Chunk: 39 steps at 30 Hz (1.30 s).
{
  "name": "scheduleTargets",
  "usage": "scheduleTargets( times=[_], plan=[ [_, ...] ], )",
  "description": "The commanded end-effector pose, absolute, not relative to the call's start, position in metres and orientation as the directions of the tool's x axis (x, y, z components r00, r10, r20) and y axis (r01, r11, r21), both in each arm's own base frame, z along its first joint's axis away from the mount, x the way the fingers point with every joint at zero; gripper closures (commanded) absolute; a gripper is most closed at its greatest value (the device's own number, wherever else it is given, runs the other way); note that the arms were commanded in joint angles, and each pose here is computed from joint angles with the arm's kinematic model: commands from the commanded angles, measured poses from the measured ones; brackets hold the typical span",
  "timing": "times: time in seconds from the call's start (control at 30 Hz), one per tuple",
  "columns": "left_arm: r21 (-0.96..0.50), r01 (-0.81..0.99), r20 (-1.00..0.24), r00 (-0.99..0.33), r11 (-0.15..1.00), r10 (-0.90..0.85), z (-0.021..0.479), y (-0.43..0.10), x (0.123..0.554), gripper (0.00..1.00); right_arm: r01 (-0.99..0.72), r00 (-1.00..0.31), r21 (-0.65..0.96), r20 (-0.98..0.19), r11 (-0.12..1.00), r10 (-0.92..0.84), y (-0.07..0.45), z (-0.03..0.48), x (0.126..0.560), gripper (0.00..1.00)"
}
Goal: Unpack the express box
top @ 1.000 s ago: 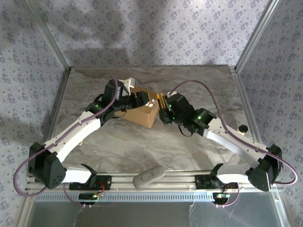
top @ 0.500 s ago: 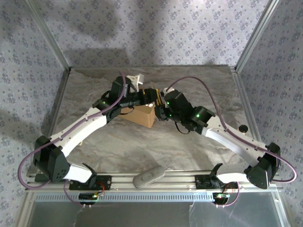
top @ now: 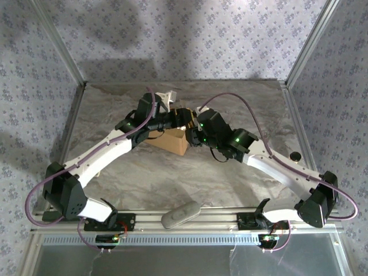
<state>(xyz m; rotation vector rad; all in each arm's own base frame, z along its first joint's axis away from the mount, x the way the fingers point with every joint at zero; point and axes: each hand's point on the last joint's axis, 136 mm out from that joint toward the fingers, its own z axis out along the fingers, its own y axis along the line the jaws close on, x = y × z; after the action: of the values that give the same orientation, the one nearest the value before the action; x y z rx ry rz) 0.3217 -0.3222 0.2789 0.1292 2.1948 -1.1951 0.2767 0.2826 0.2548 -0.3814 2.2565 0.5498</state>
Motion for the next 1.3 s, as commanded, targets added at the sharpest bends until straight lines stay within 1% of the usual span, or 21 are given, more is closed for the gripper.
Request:
scheduleTargets(
  times=[0.0,0.17,0.27,0.37,0.43,0.5,0.57,0.6,0.63,0.77,0.83,0.87,0.93,1.0,1.13,1.27],
  plan=[
    [-0.734,0.412,-0.591,-0.780,0.539,-0.208,0.299,-0.333,0.324,0.50,-0.472,-0.618,0.281,-0.782,0.836,-0.086,0.294,0.279,0.279,0.73],
    [-0.733,0.407,-0.587,-0.783,0.544,-0.205,0.294,-0.334,0.326,0.54,-0.475,-0.613,0.282,-0.785,0.833,-0.084,0.295,0.281,0.279,0.73],
    [-0.735,0.402,-0.583,-0.786,0.546,-0.205,0.292,-0.335,0.327,0.60,-0.478,-0.611,0.284,-0.788,0.831,-0.082,0.297,0.283,0.278,0.73],
    [-0.733,0.400,-0.583,-0.786,0.549,-0.205,0.290,-0.335,0.327,0.71,-0.482,-0.608,0.286,-0.790,0.829,-0.081,0.298,0.284,0.278,0.73],
    [-0.732,0.398,-0.584,-0.784,0.554,-0.209,0.290,-0.333,0.328,0.81,-0.483,-0.611,0.287,-0.788,0.827,-0.083,0.298,0.283,0.277,0.73],
    [-0.730,0.389,-0.582,-0.784,0.562,-0.214,0.288,-0.332,0.329,0.92,-0.479,-0.613,0.288,-0.786,0.829,-0.081,0.298,0.283,0.277,0.73],
    [-0.729,0.383,-0.582,-0.783,0.568,-0.219,0.288,-0.331,0.330,1.00,-0.472,-0.614,0.291,-0.786,0.832,-0.074,0.296,0.282,0.278,0.71],
    [-0.728,0.381,-0.583,-0.782,0.570,-0.221,0.287,-0.330,0.330,1.00,-0.471,-0.617,0.294,-0.784,0.831,-0.072,0.296,0.281,0.278,0.68],
    [-0.729,0.377,-0.581,-0.782,0.572,-0.226,0.287,-0.330,0.330,1.00,-0.470,-0.621,0.302,-0.781,0.829,-0.067,0.296,0.280,0.278,0.62],
    [-0.731,0.365,-0.584,-0.771,0.576,-0.252,0.290,-0.325,0.333,1.00,-0.467,-0.637,0.355,-0.771,0.810,-0.029,0.294,0.280,0.279,0.45],
    [-0.742,0.355,-0.580,-0.766,0.569,-0.277,0.293,-0.321,0.335,1.00,-0.457,-0.646,0.387,-0.763,0.801,-0.001,0.290,0.280,0.281,0.39],
    [-0.747,0.354,-0.580,-0.761,0.563,-0.290,0.295,-0.320,0.336,1.00,-0.456,-0.648,0.404,-0.762,0.793,0.015,0.288,0.284,0.282,0.37],
    [-0.755,0.346,-0.579,-0.751,0.557,-0.318,0.300,-0.314,0.338,1.00,-0.454,-0.667,0.427,-0.745,0.782,0.019,0.281,0.273,0.281,0.34],
    [-0.757,0.350,-0.586,-0.737,0.552,-0.337,0.305,-0.310,0.339,1.00,-0.457,-0.679,0.479,-0.732,0.749,0.053,0.278,0.274,0.281,0.31],
    [-0.751,0.365,-0.611,-0.701,0.550,-0.368,0.318,-0.302,0.339,1.00,-0.458,-0.707,0.597,-0.694,0.658,0.138,0.271,0.281,0.281,0.28],
    [-0.743,0.370,-0.627,-0.676,0.558,-0.387,0.326,-0.294,0.340,1.00,-0.463,-0.722,0.677,-0.662,0.572,0.199,0.265,0.289,0.280,0.26]
  ],
)
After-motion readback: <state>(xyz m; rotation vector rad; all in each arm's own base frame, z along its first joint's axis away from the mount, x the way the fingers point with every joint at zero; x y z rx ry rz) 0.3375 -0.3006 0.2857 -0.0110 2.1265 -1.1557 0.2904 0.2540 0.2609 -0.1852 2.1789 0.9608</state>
